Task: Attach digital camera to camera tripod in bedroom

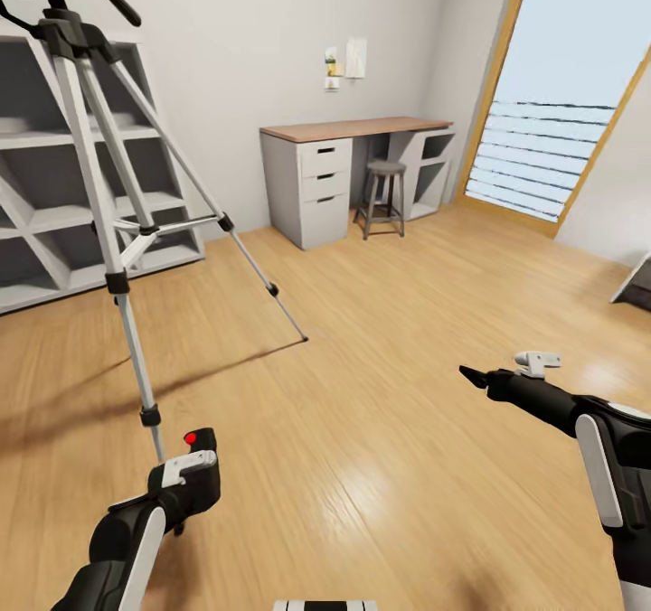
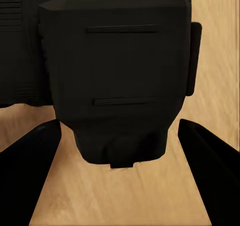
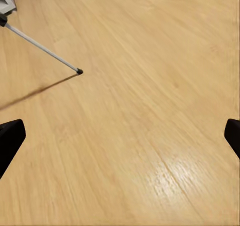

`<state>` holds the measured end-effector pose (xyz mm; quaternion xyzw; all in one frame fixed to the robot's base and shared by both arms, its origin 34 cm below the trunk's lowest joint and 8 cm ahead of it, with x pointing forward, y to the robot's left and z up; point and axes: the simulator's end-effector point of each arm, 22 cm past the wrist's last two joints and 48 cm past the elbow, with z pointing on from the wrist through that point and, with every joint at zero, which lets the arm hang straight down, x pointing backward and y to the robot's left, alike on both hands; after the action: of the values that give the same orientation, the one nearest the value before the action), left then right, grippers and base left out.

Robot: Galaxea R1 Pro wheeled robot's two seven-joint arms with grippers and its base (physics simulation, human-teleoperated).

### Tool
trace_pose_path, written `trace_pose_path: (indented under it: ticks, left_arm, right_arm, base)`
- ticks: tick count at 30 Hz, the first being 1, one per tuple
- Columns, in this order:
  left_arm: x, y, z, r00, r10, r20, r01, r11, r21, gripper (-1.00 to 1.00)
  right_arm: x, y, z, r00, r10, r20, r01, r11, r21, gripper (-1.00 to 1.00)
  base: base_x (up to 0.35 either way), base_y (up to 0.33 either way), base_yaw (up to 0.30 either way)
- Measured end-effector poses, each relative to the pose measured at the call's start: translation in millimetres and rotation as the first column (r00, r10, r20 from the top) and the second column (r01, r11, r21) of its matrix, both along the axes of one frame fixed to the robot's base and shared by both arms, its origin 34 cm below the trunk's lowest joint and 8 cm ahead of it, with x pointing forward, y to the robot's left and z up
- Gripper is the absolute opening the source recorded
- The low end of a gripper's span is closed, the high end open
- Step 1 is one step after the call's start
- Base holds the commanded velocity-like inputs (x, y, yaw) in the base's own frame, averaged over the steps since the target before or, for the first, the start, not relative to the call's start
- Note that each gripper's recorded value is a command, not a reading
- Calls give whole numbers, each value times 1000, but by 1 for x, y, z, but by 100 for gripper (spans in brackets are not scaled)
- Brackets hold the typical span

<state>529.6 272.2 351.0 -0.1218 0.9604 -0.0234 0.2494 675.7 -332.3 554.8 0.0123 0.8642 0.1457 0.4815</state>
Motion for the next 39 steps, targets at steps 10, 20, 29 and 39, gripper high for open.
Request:
trace_pose_path:
  ticks: [10, 20, 29, 39]
  left_arm:
    - [44, -76, 49, 986, -158, 51, 162, 984, -68, -100]
    - [128, -148, 103, 949, -304, 88, 311, 946, -93, -100]
    - [135, -184, 126, 925, -366, 102, 378, 916, -137, -100]
    - [133, -200, 152, 918, -368, 147, 391, 902, -183, -100]
  right_arm:
    - [-3, -7, 26, 1000, -12, 27, 13, 1000, -6, 100]
    - [-7, -46, 34, 985, -154, -81, 144, 983, -118, 100]
    - [-4, -57, 68, 979, -205, -22, 200, 969, -143, 100]
    - [-9, -53, 96, 981, -193, 26, 194, 972, -131, 100]
  base:
    - [0, 0, -89]
    - [0, 0, -2]
    - [0, 0, 0]
    - [0, 0, 0]
